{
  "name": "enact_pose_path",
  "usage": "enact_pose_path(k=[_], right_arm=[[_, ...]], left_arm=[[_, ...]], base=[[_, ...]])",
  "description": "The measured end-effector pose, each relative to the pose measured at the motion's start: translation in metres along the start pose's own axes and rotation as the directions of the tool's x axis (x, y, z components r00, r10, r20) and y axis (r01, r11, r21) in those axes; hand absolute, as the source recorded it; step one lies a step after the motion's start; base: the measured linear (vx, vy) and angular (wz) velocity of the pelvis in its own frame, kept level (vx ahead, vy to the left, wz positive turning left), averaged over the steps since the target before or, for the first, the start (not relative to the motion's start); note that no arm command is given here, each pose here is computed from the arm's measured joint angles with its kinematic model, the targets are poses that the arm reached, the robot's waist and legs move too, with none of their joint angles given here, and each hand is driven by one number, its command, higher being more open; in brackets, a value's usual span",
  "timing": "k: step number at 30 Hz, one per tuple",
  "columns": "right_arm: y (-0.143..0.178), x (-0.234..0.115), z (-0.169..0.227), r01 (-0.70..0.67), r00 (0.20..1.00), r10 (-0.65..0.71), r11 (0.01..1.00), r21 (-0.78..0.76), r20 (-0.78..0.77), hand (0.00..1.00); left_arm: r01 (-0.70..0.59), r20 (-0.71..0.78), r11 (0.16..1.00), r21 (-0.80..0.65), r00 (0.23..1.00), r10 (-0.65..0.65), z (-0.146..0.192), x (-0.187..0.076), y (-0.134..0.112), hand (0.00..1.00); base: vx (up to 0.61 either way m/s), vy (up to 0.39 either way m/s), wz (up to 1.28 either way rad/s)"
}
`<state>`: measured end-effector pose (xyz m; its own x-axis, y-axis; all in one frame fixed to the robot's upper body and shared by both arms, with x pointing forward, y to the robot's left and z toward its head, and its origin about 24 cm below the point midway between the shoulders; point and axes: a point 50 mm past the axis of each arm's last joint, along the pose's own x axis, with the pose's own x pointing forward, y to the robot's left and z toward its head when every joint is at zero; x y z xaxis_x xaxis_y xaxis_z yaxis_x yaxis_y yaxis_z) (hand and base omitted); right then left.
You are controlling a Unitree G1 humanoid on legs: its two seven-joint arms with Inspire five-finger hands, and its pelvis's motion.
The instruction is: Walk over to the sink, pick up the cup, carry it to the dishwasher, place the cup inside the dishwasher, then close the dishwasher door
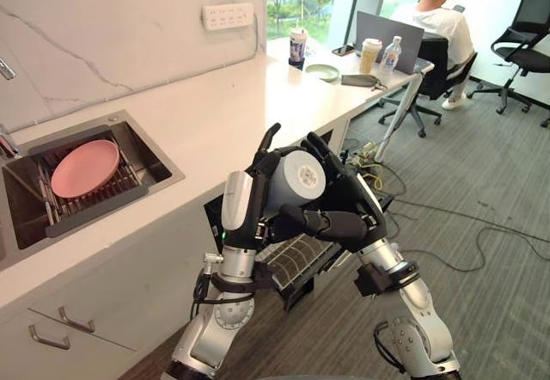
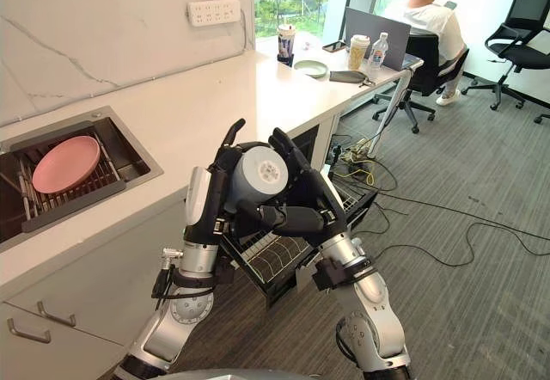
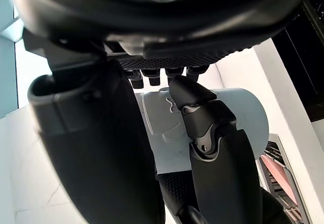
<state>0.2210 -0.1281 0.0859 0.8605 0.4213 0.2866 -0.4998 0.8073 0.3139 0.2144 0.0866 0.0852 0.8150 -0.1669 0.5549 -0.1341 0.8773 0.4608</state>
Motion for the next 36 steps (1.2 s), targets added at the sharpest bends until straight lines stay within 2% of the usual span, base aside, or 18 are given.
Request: enact_pose_path(k=[27, 28, 36], right_arm=[[-0.003, 0.003, -0.005, 0.042, 0.995, -0.045, 0.999, -0.034, -0.088, 1.00], [-0.003, 0.003, -0.006, 0.044, 0.995, -0.047, 0.998, -0.034, -0.090, 0.00], [-0.007, 0.001, -0.008, 0.062, 0.989, -0.073, 0.994, -0.086, -0.129, 0.00]], left_arm=[[0.065, -0.008, 0.998, -0.010, 0.998, -0.065, 0.001, -0.004, -0.011, 0.00], [0.067, -0.008, 0.998, -0.010, 0.998, -0.067, 0.001, -0.004, -0.011, 0.00], [0.086, -0.023, 0.996, -0.027, 0.996, -0.086, 0.000, -0.006, -0.014, 0.00]], base=[[-0.01, -0.004, 0.00], [-0.01, -0.007, 0.07], [-0.01, -0.008, 0.06]])
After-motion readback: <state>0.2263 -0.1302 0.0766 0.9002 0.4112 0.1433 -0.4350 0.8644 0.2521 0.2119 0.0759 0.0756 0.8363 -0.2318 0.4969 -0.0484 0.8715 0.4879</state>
